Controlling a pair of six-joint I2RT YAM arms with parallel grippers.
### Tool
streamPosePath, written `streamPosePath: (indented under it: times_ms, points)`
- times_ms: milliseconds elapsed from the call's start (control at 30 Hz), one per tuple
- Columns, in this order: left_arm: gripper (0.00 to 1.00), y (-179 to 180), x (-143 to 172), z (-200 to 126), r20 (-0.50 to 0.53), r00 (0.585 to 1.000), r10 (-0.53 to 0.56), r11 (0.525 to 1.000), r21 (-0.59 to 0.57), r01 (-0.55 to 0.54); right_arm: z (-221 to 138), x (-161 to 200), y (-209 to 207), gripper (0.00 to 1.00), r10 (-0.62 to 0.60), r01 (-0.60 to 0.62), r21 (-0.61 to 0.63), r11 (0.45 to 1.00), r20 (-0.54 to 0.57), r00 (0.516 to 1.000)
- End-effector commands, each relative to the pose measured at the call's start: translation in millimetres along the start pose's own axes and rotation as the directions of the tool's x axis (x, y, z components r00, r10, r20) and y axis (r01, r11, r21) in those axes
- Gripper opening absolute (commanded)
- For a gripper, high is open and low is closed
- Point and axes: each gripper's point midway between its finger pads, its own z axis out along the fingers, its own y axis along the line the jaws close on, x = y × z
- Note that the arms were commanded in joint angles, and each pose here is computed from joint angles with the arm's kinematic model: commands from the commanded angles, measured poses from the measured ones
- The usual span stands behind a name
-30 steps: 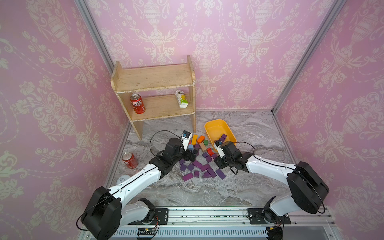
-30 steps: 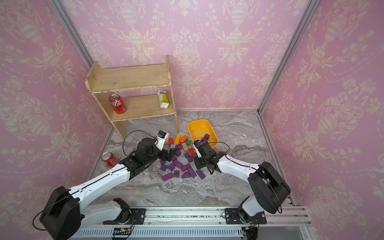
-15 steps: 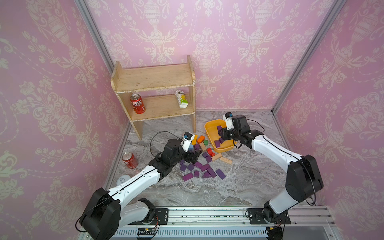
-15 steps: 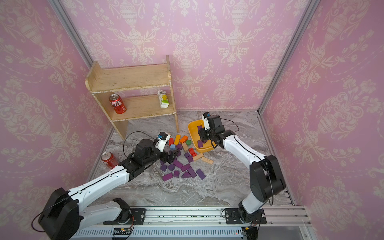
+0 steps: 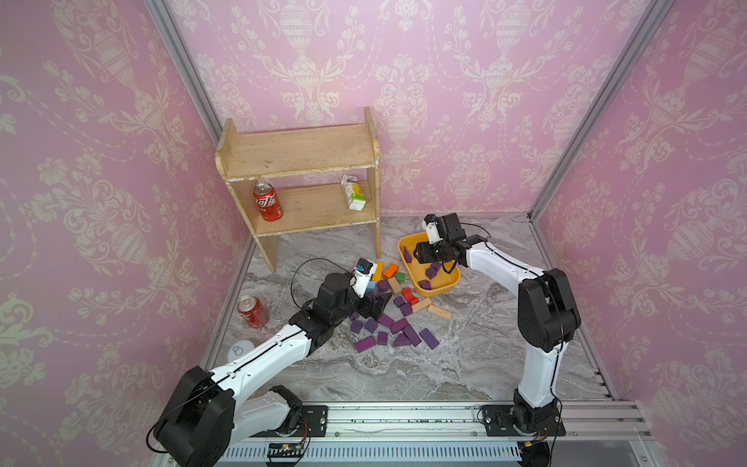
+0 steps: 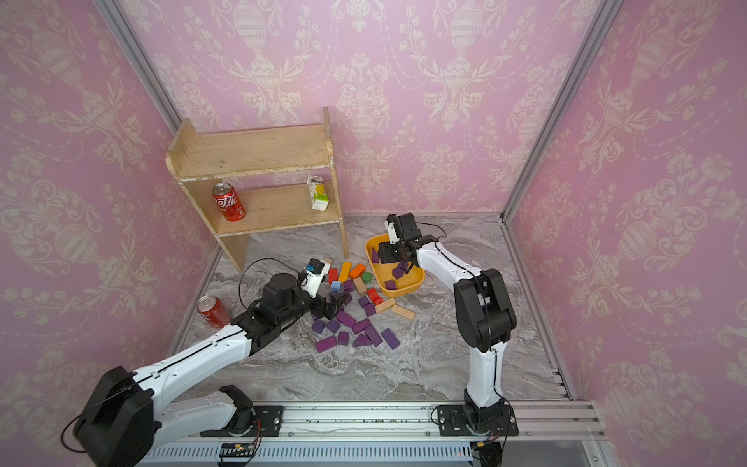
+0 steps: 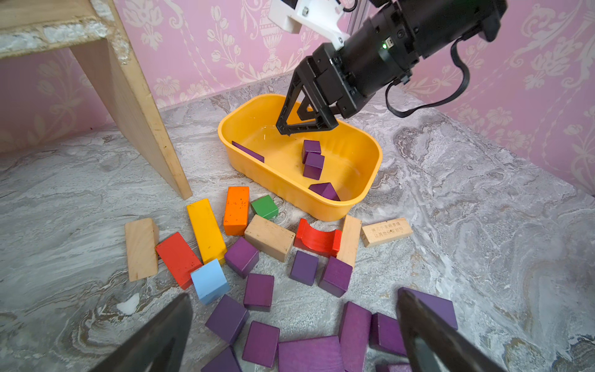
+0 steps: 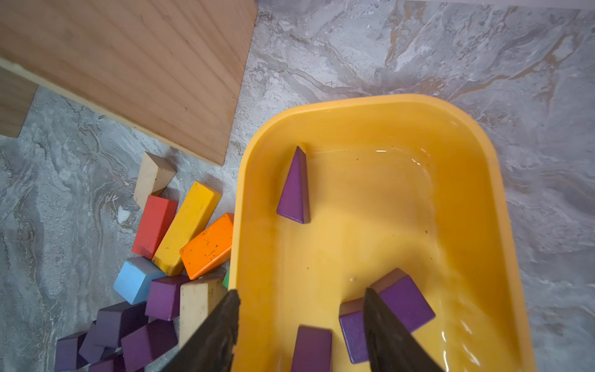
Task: Pick purple bricks into the storage bin
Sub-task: Place the building block in the storage box, then pick up the building block from the center of the board.
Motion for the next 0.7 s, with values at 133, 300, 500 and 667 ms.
streamPosePath:
  times_ms: [133, 300, 500, 667]
  points:
    - [0.99, -4, 10, -5, -0.017, 0.998, 0.053, 0.998, 0.035, -0.052, -76, 39, 16, 0.61, -0.038, 0.039, -0.025, 0.999, 0.035, 0.999]
    - [0.99, -16, 24, -12, -0.001, 0.989, 0.148, 0.984, 0.103, -0.147, -94, 114, 25, 0.59, -0.019, 0.017, -0.043, 0.999, -0.060, 0.998]
    - [0.99, -24, 25, -20, 0.034, 0.992, 0.120, 0.982, 0.143, -0.123, -110, 174, 50, 0.58, -0.074, 0.065, -0.090, 0.994, -0.094, 0.993]
    - [0.99, -22, 26, -20, 0.071, 0.993, 0.097, 0.985, 0.133, -0.106, -105, 208, 47, 0.57, -0.047, 0.034, -0.089, 0.995, -0.149, 0.988]
